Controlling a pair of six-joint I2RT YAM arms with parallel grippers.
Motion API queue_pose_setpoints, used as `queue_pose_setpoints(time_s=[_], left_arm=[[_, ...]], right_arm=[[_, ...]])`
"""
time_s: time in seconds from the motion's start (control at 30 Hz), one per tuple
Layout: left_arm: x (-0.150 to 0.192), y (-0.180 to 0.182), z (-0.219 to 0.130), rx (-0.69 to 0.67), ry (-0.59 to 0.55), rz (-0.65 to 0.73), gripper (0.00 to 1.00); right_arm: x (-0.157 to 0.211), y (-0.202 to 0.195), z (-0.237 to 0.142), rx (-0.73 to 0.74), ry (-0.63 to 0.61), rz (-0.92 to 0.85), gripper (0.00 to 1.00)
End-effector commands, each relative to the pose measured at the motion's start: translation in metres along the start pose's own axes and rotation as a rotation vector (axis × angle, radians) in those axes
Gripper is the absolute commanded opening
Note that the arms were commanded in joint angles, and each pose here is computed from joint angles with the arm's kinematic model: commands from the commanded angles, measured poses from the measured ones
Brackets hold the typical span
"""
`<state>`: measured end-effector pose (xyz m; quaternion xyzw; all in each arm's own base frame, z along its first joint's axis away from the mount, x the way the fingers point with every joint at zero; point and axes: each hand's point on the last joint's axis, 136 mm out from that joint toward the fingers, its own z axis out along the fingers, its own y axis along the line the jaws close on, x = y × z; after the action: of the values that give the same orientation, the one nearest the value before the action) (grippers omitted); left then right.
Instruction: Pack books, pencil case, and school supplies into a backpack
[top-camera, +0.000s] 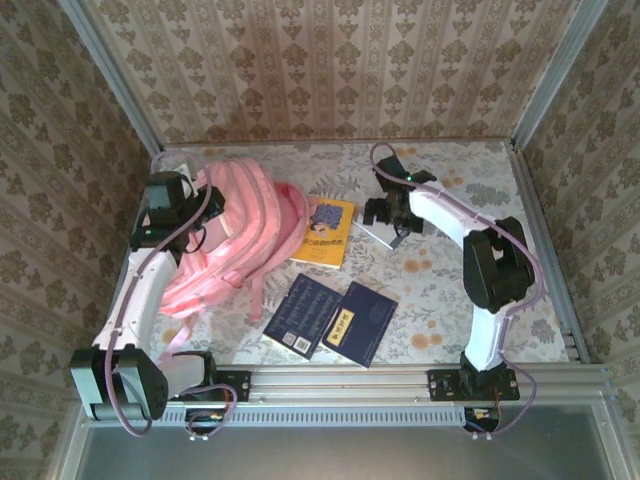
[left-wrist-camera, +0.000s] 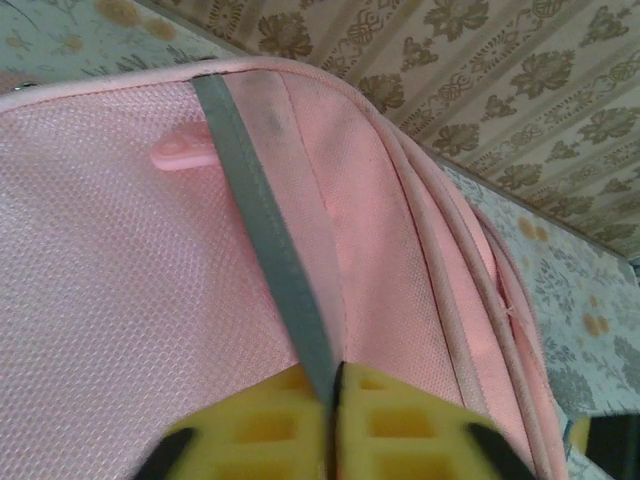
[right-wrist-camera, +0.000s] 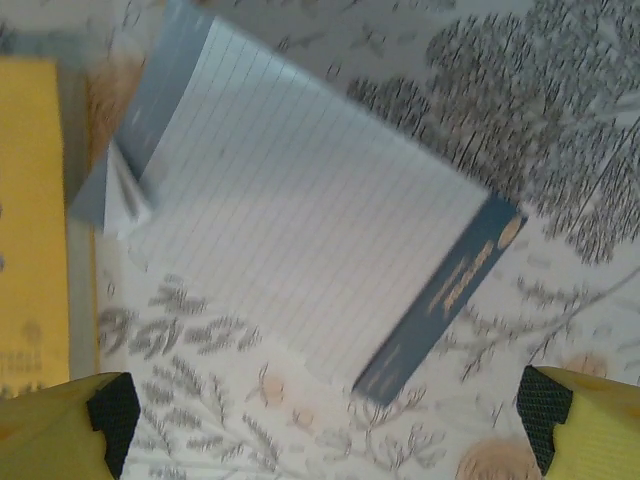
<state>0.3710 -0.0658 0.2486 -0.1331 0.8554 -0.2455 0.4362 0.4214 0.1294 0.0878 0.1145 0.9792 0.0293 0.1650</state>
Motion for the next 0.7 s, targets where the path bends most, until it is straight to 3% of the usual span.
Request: queue_pose_setpoints(time_s=[0.0,0.13,0.3,0.47,0.67], left_arm=[[0.001,-0.01,0.004,0.044,0.028,-0.004,0.36],[0.004,-0.018,0.01,0.059,0.063,0.019,0.52],[0.009,-0.048,0.008,0.085,0.089,0.143,0.68],[0.026,-0.093,0.01,0.162,0.145,0.182,0.71],[0.071,-0.132,0.033,0.217,0.25,0.181,0.71]], right_arm=[[-0.022,-0.002,0.025,-0.114,0.091,0.046,1.0],[-0.035,-0.002,0.045,-0.196,0.138,0.112,1.0],[-0.04,-0.004,0.056,-0.215,0.146,0.121,1.0],[-0.031,-0.004,0.068,-0.228,0.18,0.115,1.0],[0.01,0.005,0.068,-0.272,0.207,0.131,1.0]])
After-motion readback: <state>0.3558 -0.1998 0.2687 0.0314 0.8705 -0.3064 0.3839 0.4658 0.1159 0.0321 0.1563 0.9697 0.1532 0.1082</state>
